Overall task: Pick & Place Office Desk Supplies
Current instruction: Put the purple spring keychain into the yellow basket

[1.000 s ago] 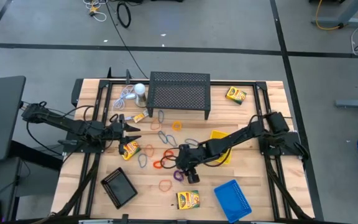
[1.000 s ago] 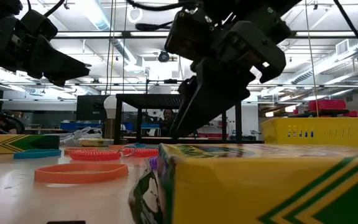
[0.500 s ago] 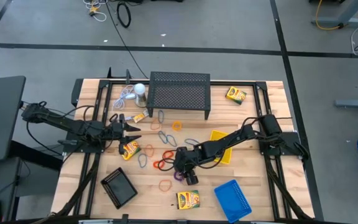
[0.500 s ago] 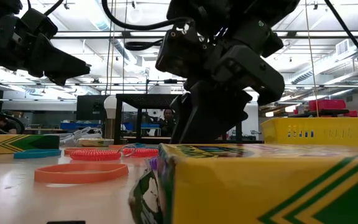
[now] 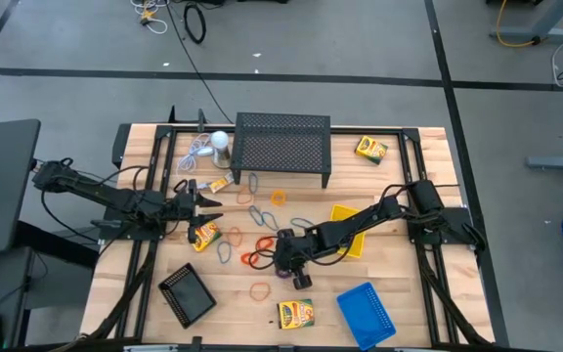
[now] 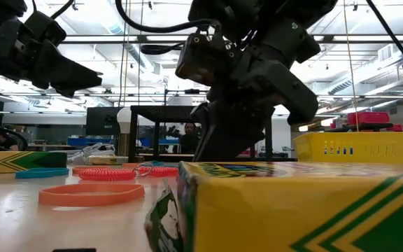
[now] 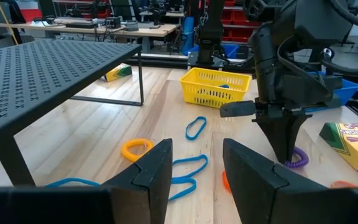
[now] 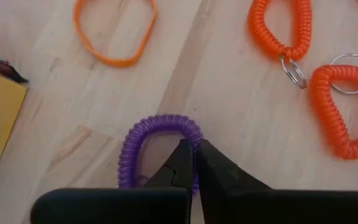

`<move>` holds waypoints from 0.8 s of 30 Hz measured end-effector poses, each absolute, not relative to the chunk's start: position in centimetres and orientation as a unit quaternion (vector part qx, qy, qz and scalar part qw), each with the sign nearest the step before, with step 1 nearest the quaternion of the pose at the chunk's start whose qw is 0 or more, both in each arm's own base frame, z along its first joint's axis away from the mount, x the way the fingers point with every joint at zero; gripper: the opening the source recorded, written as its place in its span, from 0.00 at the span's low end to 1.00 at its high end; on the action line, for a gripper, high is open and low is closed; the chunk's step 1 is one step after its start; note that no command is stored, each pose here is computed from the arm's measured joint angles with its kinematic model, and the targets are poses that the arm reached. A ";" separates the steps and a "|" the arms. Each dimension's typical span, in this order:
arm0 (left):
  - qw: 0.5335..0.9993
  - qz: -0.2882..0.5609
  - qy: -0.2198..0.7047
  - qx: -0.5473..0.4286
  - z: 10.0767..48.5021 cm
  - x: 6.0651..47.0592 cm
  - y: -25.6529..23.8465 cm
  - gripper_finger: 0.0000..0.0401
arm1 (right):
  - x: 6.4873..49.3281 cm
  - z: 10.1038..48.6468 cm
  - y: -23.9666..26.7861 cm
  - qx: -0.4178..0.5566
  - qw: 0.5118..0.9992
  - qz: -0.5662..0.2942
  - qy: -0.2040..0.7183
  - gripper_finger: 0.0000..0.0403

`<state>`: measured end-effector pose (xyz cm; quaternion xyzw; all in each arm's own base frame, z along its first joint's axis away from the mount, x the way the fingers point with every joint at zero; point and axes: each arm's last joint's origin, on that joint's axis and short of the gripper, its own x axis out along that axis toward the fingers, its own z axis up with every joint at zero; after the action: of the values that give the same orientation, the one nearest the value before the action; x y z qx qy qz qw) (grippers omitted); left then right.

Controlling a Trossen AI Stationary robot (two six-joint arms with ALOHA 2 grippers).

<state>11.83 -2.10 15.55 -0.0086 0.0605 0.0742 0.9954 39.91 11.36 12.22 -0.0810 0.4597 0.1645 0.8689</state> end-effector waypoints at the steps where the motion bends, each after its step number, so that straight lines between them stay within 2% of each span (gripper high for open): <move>1: 0.995 0.074 0.061 -0.008 15.5 11.8 -2.1 0.37 | 39.9 12.3 11.4 -0.086 0.870 0.162 0.458 0.02; 10: 0.995 0.074 0.064 -0.011 15.5 11.9 -2.1 0.37 | 41.1 14.7 11.1 -0.119 0.911 0.166 0.357 0.01; 17: 0.995 0.074 0.062 -0.014 15.5 11.9 -2.1 0.37 | 42.9 17.2 10.4 -0.124 0.956 0.190 0.186 0.00; 24: 0.995 0.074 0.063 -0.016 15.5 11.9 -2.1 0.37 | 42.3 17.8 9.4 -0.120 0.973 0.193 0.027 0.00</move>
<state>11.89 -2.13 15.48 -0.0160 0.0630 0.0741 0.9951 42.29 9.42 17.79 -0.1204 0.0274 0.1931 0.9734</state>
